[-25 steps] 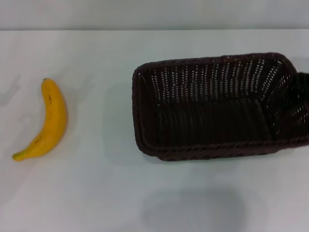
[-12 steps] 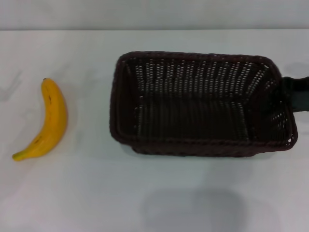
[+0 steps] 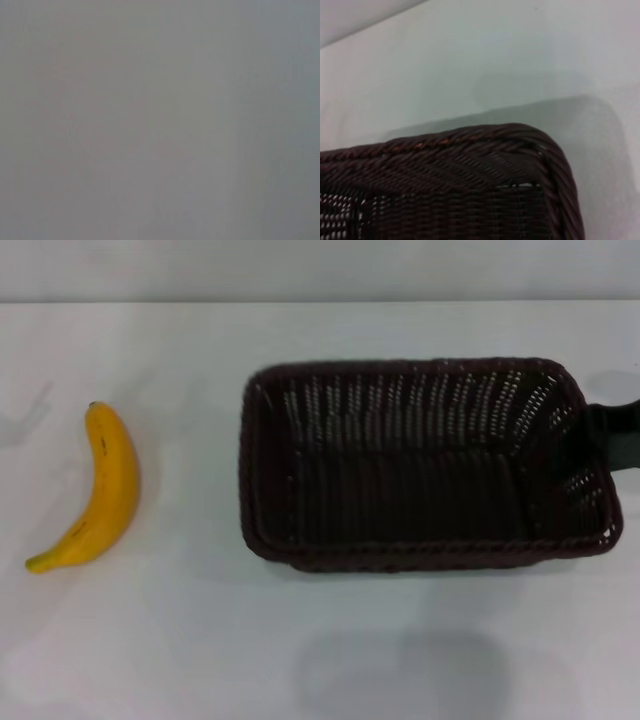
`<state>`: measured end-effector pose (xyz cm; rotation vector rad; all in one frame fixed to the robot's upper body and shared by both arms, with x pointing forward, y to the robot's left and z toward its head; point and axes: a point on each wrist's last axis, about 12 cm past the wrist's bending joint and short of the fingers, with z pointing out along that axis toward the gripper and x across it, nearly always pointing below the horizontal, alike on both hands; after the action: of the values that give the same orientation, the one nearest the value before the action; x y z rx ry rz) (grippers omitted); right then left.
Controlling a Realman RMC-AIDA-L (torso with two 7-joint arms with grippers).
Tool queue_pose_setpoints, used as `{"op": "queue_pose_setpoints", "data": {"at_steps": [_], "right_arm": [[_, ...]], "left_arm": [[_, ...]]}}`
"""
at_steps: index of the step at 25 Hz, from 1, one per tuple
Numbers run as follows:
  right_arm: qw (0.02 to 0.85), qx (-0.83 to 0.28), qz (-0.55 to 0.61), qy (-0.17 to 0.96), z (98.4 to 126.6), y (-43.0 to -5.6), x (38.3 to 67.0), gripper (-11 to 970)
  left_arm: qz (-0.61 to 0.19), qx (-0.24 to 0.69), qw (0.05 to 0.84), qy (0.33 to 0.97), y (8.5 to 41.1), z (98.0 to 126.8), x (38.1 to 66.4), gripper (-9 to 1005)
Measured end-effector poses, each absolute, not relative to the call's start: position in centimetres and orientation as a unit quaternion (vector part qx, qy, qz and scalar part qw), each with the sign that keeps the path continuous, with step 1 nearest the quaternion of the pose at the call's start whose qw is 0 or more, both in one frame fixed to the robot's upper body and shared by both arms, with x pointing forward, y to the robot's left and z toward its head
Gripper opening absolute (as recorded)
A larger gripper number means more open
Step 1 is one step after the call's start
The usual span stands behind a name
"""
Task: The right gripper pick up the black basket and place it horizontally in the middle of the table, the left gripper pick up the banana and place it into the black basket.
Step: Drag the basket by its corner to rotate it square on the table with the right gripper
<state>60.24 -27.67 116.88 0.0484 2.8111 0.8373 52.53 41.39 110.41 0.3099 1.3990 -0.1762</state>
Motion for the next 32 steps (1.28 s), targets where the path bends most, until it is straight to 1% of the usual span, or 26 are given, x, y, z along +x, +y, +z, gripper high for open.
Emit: {"op": "queue_pose_setpoints", "data": {"at_steps": [5,9,15,23,29,32], "right_arm": [[0.104,0.012,0.29,0.951,116.8,-27.7,60.2,150],[0.101,0.004,0.297,0.949,117.4,-27.9,60.3,150],[0.092,-0.021,0.248,0.964,118.4,-28.0,61.4,154],[0.087,-0.06,0.165,0.981,119.7,-26.6,62.4,157],[0.094,-0.113,0.088,0.985,121.4,-23.8,63.1,158],[0.089,-0.133,0.074,0.984,121.9,-22.6,63.6,210]], "left_arm": [[-0.08,0.14,0.752,0.639,41.4,110.5,52.6,786],[-0.082,0.142,0.753,0.637,41.2,110.6,52.8,786],[-0.081,0.144,0.754,0.635,41.1,110.8,53.1,786],[-0.076,0.148,0.761,0.627,41.0,111.3,53.0,786],[-0.077,0.147,0.764,0.623,40.9,111.5,53.1,785],[-0.077,0.148,0.766,0.621,40.7,111.6,53.1,785]]}}
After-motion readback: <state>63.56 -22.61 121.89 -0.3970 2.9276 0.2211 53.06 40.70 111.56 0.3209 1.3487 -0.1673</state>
